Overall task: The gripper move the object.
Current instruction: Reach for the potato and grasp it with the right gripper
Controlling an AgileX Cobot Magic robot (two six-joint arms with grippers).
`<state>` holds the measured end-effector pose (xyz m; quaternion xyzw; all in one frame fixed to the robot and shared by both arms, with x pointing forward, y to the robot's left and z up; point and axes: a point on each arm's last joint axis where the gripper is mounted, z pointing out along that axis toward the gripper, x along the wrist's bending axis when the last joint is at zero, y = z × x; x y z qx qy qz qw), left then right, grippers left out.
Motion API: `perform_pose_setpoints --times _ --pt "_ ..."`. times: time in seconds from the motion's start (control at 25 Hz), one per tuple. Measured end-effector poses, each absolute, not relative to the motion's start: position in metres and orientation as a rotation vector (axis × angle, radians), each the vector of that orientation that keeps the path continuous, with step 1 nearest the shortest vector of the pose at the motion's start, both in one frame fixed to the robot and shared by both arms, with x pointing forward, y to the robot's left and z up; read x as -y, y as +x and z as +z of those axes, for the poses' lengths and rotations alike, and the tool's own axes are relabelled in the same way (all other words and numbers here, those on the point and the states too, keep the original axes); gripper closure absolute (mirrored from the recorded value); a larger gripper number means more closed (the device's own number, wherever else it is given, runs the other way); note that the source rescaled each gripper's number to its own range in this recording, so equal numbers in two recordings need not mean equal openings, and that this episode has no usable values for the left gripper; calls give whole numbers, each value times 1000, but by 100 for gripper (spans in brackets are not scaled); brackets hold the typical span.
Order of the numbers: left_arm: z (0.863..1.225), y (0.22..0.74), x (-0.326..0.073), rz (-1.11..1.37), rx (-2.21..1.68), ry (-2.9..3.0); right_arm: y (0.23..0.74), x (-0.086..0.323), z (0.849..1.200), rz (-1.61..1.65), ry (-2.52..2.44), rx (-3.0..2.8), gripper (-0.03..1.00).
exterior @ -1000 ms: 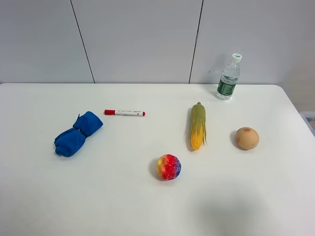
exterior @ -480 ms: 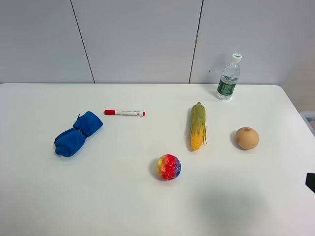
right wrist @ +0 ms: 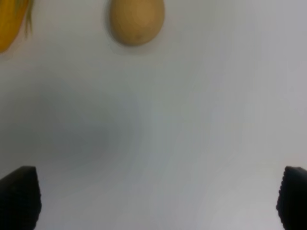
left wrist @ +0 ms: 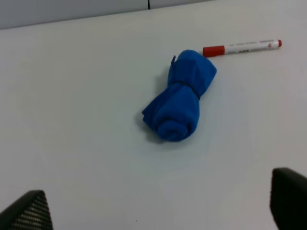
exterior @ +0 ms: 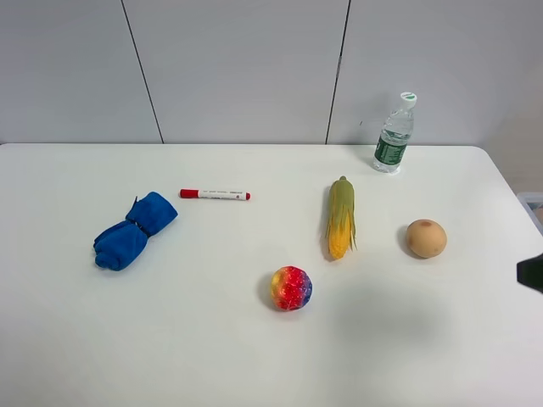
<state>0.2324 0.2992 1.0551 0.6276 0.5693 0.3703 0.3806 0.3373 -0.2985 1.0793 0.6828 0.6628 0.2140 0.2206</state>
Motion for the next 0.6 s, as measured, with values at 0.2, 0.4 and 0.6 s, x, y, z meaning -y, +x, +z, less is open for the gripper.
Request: perform_pose_setpoints --times 0.2,0.4,0.6 --pt "1055 232 -299 945 -1453 1602 372 305 1111 491 1853 -1799 -3" --pt "1055 232 -299 946 -1453 1603 411 306 1119 404 1872 -1832 -3" --pt "1055 232 -299 946 -1453 1603 454 305 1096 283 1935 -1918 -3"
